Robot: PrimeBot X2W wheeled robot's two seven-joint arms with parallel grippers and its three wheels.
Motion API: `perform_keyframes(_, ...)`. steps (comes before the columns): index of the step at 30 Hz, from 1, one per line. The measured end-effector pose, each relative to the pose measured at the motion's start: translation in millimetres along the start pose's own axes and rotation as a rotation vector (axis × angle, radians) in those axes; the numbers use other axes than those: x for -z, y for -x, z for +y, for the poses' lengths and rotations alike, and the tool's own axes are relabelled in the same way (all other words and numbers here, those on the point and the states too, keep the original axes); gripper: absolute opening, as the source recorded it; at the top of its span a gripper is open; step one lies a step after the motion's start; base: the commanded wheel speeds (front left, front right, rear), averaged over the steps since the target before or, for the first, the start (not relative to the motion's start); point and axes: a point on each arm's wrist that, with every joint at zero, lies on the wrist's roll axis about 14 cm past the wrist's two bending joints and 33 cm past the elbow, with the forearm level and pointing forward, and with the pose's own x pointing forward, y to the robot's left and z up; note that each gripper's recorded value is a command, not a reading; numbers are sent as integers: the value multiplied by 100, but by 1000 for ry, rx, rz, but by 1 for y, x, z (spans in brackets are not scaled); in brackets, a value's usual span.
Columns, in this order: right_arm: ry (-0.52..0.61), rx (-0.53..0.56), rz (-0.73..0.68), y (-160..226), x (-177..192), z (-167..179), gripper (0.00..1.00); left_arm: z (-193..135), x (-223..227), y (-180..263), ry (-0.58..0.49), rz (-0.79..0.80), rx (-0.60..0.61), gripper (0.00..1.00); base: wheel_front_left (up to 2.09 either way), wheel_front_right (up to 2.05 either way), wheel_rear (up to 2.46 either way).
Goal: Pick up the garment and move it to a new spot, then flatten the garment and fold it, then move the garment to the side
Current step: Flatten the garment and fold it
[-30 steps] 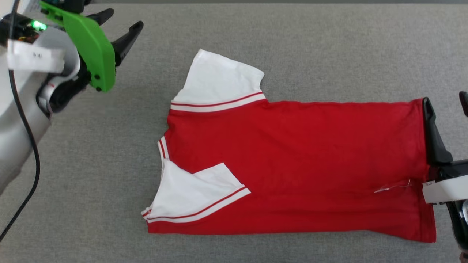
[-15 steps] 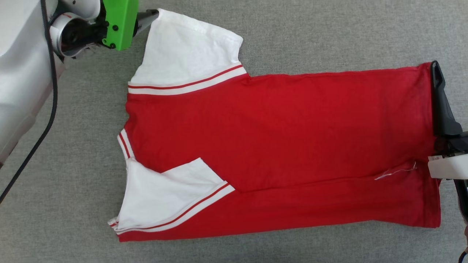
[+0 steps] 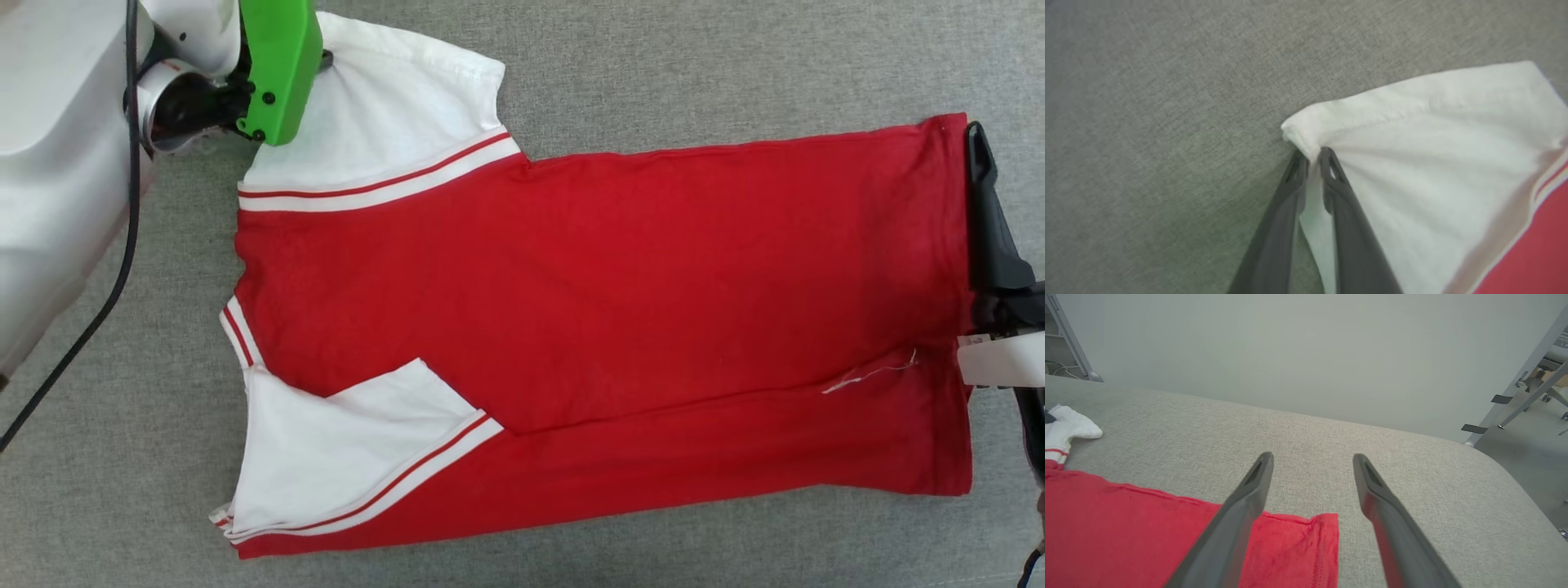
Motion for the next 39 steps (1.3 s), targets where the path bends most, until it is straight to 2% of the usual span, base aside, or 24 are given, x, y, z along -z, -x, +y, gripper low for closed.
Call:
perform_keyframes(6,54,20,-54,-4,-28,-21,100,-5,-4,11,-84,-75,-37,0,0,0,0)
perform_keyframes(9,80,5,-17,-9,-39,-32,100,-10,-8,22,-127,-143,-50,0,0,0,0)
perform_keyframes(13,88,-93,258,-10,-24,-35,100,-27,-22,46,-207,-266,-53,0,0,0,0)
perform_keyframes(21,87,-213,707,0,15,-30,100,-36,-25,73,-258,-364,-69,0,0,0,0)
perform_keyframes(29,95,-256,920,-11,56,-17,100,-38,-22,73,-260,-390,-60,0,0,0,0)
perform_keyframes(34,98,-294,1026,-11,97,1,100,-32,-21,67,-256,-396,-59,0,0,0,0)
perform_keyframes(35,115,-297,1069,-9,114,2,100,-30,-19,63,-252,-395,-58,0,0,0,0)
perform_keyframes(38,117,-313,1084,-6,123,6,100,-29,-18,63,-249,-400,-62,0,0,0,0)
perform_keyframes(39,115,-317,1078,-7,123,6,73,-28,-18,64,-248,-405,-64,0,0,0,0)
